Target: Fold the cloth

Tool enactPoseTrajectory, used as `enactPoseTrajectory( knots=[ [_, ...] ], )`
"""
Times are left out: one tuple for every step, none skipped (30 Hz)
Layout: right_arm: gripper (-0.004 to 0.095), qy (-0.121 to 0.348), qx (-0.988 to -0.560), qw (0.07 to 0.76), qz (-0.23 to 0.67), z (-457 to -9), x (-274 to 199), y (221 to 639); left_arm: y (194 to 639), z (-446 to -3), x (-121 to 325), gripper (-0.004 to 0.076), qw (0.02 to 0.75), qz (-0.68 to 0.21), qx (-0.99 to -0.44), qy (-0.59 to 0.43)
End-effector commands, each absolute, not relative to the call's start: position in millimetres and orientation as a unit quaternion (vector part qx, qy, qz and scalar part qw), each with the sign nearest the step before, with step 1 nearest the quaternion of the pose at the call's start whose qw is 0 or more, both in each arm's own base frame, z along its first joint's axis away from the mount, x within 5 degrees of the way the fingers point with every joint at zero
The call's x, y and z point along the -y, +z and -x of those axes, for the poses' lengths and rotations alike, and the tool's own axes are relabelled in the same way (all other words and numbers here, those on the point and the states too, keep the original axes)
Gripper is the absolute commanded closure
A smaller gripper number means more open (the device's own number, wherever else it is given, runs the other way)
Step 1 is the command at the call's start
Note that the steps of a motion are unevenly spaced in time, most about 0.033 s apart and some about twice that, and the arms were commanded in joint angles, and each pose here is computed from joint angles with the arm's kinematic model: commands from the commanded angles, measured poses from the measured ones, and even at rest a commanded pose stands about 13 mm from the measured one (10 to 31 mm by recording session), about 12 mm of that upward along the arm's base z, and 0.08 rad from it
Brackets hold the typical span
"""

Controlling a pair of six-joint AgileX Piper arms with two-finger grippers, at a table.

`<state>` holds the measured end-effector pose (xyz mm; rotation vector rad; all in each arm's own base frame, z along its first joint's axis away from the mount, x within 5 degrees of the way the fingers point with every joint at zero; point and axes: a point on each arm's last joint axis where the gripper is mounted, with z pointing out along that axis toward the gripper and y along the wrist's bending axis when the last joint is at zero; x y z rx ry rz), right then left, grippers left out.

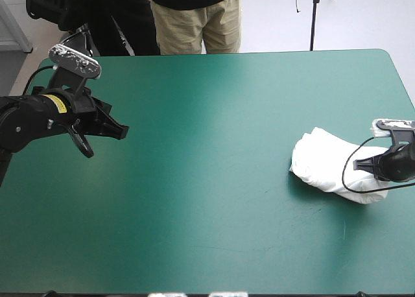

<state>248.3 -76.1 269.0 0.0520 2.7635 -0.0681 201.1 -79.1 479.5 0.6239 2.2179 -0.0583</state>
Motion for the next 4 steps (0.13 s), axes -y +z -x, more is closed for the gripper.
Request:
enactPoseTrajectory(
  knots=[
    [0.0434, -0.034, -0.972, 0.233, -0.022, -248.1, 77.6, 286.2, 488.5, -185.2, 72.5, 0.0741, 0.404, -0.226, -0.886, -0.03],
    [0.0344, -0.026, -0.971, 0.238, -0.024, -249.1, 76.4, 286.6, 490.5, -182.2, 70.3, 0.0741, 0.409, -0.218, -0.886, -0.029],
    [0.0258, -0.021, -0.97, 0.242, -0.025, -249.8, 75.6, 286.9, 492.3, -179.6, 67.9, 0.0741, 0.414, -0.213, -0.885, -0.024],
    [0.0148, -0.015, -0.968, 0.25, -0.028, -250.9, 73.7, 288.0, 494.9, -176.1, 63.8, 0.0741, 0.422, -0.205, -0.883, -0.014]
  ],
)
